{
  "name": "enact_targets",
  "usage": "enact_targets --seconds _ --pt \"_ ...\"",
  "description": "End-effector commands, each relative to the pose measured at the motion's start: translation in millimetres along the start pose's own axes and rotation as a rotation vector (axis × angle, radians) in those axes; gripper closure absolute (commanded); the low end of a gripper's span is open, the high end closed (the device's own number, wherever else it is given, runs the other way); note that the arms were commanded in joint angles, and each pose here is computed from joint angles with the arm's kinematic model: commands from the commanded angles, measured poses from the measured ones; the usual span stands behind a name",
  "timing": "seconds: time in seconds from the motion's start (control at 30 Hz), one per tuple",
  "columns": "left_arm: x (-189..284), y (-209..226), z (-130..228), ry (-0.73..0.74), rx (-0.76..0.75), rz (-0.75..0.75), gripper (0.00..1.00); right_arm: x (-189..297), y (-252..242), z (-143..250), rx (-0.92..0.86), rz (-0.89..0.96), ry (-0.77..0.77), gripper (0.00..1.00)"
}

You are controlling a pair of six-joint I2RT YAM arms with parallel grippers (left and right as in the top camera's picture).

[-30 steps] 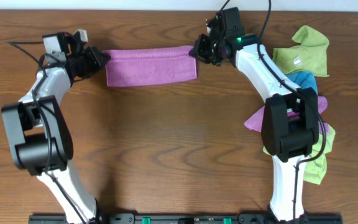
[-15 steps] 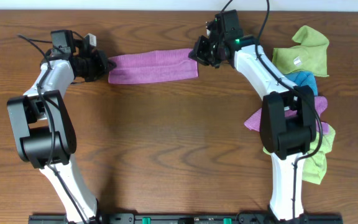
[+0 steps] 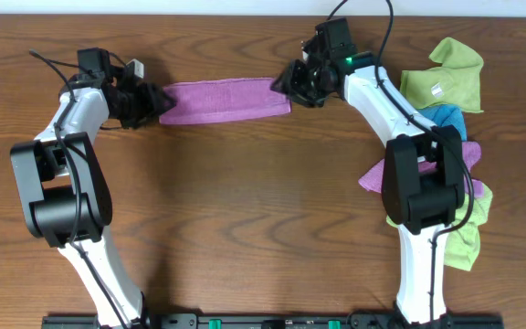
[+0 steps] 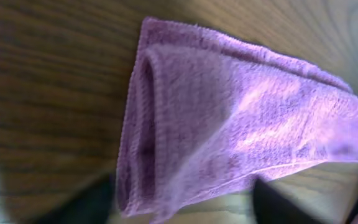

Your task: Fold the cloth

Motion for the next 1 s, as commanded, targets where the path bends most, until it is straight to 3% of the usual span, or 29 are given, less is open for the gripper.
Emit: enact_targets --seconds 0.0,0.03,0.07,0.1,0.13,0.2,0.33,0.5,0.77,0.97 --pt "21.9 -2.4 -21.3 -0.038 -0.093 -0.029 0.11 14.3 0.8 -20.0 0.095 -0.024 -0.037 0.34" --pt "31.2 -5.8 -27.7 -0.044 -0.121 -0.032 0.15 22.3 2.9 -28.0 0.098 -0.036 -0.056 0.44" --pt "40.6 -9.6 -33.7 -0.049 -0.148 -0.035 0.25 31.2 6.5 -35.5 0.100 -0.050 -0.077 0.76" --pt "49.0 -14.0 -39.2 -0.054 -0.173 -0.038 0.50 41.2 11.6 -43.1 0.104 -0.066 -0.100 0.99" --pt "58.0 -19.5 -45.0 -0.060 -0.200 -0.043 0.73 50.6 18.5 -48.3 0.114 -0.085 -0.118 0.99" --pt "73.8 -31.2 -56.1 -0.081 -0.250 -0.047 0.94 71.1 38.0 -56.4 0.185 -0.114 -0.168 0.98" --pt "78.1 -41.5 -65.0 -0.095 -0.306 -0.123 0.94 86.6 61.9 -56.2 0.350 0.007 -0.288 0.99" --pt "28.8 -30.8 -48.8 0.032 -0.353 -0.341 0.94 41.6 39.2 -39.0 0.385 0.285 -0.331 0.99" --pt "-33.5 -24.6 -21.2 0.159 -0.366 -0.349 0.94 26.0 22.9 -32.3 0.351 0.324 -0.279 0.99" --pt "-52.7 -11.1 -8.9 0.205 -0.322 -0.354 0.94 26.6 17.8 -30.6 0.377 0.325 -0.243 0.98"
Point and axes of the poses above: each gripper's point midway between its finger pads, its own x axis back along the fingers, its own y axis along the line the jaws close on, z = x × y, the point moved 3 cm from there along x, back along the fingers, and after that the axes turned 11 degrees about -x, right-handed, at the moved point
